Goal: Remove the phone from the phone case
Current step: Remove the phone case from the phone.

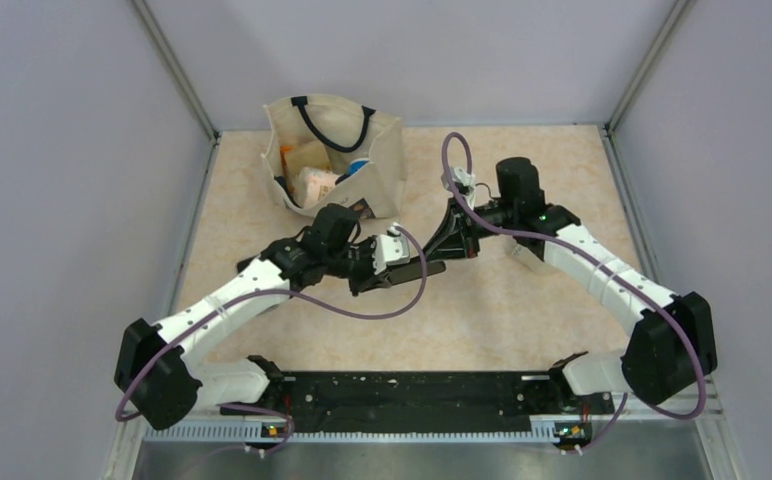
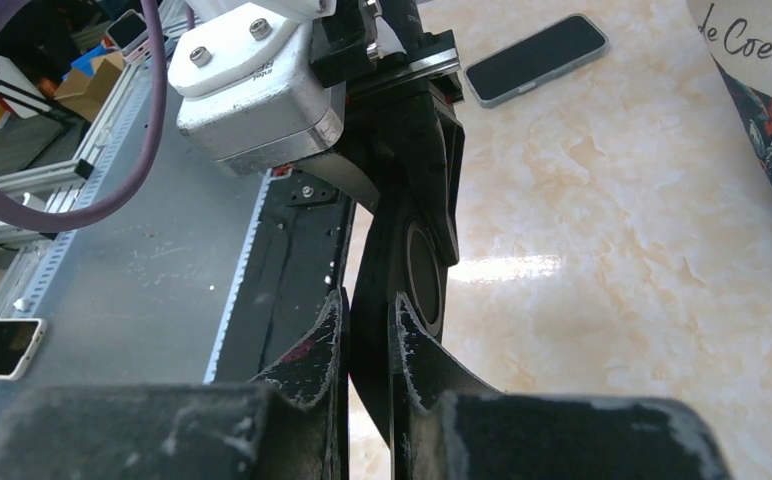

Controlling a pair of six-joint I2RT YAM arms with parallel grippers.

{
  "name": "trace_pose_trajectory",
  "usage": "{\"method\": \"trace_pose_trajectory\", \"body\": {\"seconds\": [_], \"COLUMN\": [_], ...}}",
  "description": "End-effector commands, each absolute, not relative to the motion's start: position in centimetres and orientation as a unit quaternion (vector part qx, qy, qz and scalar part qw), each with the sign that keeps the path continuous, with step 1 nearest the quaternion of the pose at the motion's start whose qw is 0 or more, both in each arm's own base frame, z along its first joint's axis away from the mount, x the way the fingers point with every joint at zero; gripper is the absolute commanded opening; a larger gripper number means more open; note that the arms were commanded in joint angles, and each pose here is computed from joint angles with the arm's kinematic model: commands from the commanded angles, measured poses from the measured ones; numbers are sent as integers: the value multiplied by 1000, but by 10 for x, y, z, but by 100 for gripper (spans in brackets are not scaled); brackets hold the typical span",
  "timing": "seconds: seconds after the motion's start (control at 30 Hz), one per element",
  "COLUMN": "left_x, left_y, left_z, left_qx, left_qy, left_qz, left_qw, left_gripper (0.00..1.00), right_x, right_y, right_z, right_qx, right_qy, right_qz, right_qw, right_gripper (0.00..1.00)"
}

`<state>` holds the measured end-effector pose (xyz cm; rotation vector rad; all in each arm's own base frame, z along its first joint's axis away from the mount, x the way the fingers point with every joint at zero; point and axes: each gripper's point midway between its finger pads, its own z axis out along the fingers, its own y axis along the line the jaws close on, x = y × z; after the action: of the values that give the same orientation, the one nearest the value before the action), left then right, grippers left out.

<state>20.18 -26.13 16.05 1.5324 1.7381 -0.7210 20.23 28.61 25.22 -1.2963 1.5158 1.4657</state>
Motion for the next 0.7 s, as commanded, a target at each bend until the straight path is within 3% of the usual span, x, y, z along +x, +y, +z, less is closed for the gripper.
{"method": "trace_pose_trajectory", "body": {"seconds": [0.0,0.33,0.67], "left_x": [222,233,233], "left_y": [-274,-271,-273], "left_z": [201,204,208], "left_qx": [606,645,646], "left_qy": [617,594,588], "left_qz": [-239,-140,-120], "left_qw": [441,461,472], "left_gripper": [0,0,0], "right_x": [196,202,207], "right_y": [290,296,299], "right_z": [254,246,235], "right_qx": [-501,-481,-471], "right_qy": [562,570,574], "right_qz": [578,611,625], "right_qw": [314,265,240], "right_gripper": [0,0,0]}}
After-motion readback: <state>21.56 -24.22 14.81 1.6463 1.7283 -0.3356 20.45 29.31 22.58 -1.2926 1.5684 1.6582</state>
